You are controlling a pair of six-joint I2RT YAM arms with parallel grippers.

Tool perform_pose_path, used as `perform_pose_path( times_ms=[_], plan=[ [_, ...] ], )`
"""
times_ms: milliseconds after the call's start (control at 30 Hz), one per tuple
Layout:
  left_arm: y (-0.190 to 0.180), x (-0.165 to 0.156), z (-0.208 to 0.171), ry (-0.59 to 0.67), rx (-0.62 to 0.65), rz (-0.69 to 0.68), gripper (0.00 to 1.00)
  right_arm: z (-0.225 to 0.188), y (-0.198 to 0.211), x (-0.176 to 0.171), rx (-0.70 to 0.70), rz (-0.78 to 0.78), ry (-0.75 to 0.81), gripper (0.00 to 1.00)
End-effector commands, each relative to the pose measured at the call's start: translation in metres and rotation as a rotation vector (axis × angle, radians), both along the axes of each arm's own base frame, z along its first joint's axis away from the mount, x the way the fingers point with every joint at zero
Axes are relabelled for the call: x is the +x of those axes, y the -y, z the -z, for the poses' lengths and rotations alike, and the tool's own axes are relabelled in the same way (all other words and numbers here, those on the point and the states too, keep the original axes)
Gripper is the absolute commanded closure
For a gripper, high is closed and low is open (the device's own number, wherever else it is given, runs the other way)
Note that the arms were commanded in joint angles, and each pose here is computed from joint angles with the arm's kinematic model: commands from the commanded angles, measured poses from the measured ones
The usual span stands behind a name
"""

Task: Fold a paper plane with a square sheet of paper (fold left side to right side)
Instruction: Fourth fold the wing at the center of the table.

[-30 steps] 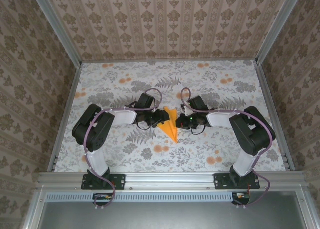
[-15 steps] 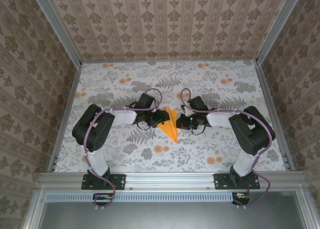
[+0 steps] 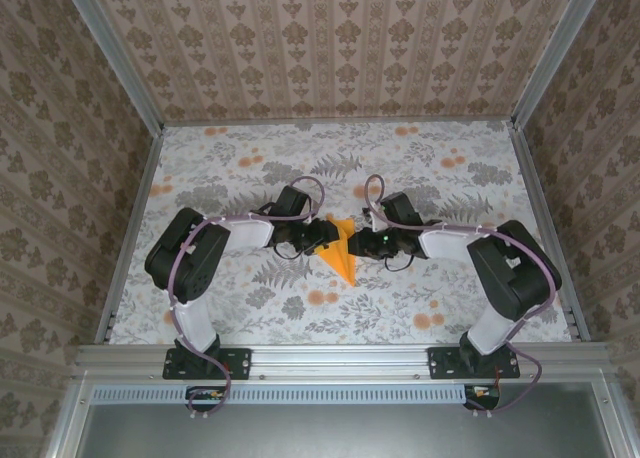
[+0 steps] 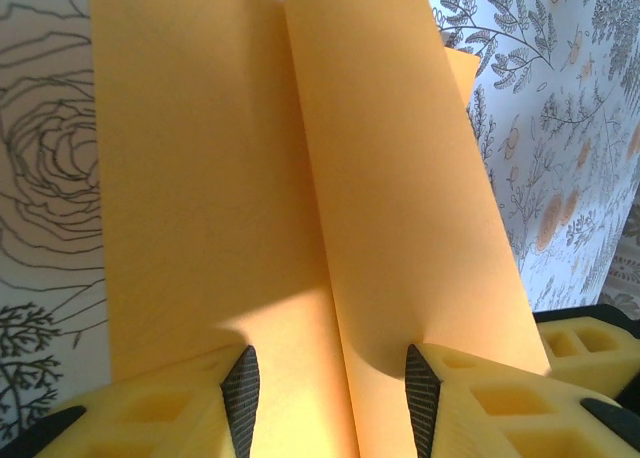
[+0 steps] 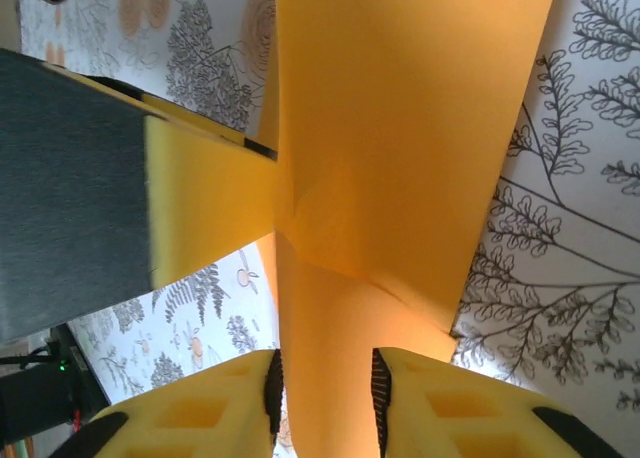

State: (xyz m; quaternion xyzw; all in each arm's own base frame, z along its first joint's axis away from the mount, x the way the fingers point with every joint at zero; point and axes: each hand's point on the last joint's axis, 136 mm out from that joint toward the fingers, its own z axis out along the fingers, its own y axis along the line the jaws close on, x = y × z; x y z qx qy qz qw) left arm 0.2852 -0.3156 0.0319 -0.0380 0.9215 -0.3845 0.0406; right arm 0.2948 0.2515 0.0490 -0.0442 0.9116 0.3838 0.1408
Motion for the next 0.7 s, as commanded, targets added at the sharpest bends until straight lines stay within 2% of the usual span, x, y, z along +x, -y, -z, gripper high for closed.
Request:
perform_pose_path(
  times_ms=[0, 67, 233, 367, 667],
  plan=[
    [-0.014, -0.011, 0.031, -0.061, 0.099, -0.004, 0.54, -0.006, 0.003, -0.009, -0.056, -0.020, 0.054, 0.60],
    [-0.015, -0.011, 0.031, -0.064, 0.100, -0.006, 0.54, -0.004, 0.002, -0.017, -0.098, -0.030, 0.070, 0.56],
    [-0.014, -0.012, 0.032, -0.064, 0.102, -0.004, 0.54, 0.004, -0.002, -0.025, -0.194, -0.049, 0.106, 0.52],
    [-0.014, -0.011, 0.031, -0.063, 0.101, -0.003, 0.54, 0.012, -0.004, -0.026, -0.266, -0.066, 0.119, 0.52],
    [-0.013, -0.010, 0.029, -0.058, 0.099, -0.003, 0.54, 0.020, -0.011, -0.025, -0.298, -0.096, 0.119, 0.56]
  ],
)
